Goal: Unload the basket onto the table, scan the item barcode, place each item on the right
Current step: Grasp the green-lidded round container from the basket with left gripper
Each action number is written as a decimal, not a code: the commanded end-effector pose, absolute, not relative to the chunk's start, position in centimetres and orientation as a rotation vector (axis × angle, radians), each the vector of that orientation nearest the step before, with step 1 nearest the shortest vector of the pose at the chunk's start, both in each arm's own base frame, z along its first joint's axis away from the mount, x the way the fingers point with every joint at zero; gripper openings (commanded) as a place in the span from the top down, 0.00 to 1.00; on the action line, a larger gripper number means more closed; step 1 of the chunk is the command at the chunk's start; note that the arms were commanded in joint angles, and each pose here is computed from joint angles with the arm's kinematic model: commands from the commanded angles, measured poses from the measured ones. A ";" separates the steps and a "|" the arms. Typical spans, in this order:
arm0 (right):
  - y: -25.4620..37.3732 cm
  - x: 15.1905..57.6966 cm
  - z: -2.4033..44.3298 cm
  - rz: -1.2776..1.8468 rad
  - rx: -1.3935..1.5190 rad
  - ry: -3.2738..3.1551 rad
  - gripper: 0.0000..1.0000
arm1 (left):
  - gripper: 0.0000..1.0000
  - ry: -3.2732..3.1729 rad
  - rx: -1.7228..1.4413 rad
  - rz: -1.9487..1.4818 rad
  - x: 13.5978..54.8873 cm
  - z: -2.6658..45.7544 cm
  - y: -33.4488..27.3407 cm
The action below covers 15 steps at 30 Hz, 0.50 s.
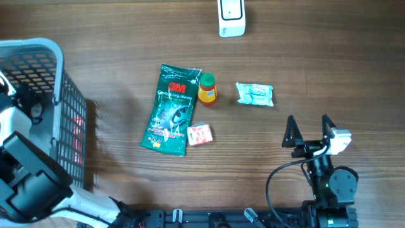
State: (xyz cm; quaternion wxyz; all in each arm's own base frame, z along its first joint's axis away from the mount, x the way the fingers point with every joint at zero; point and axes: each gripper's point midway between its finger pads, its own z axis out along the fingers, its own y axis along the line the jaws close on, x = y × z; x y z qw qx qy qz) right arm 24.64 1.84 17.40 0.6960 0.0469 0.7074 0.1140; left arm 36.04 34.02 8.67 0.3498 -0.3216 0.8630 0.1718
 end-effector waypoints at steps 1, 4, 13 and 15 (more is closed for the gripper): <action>1.9 24.6 17.5 0.244 0.086 1.571 0.00 | 0.28 2.047 -0.790 0.496 36.0 17.7 34.1; 1.9 24.6 17.5 0.244 0.086 1.571 0.00 | 0.29 1.896 -0.737 0.535 34.6 25.6 32.7; 1.9 24.6 17.5 0.244 0.086 1.571 0.00 | 0.29 1.487 -0.268 0.300 31.2 45.3 16.9; 1.9 24.6 17.5 0.244 0.086 1.571 0.00 | 0.29 1.447 -0.167 0.223 31.2 47.0 12.4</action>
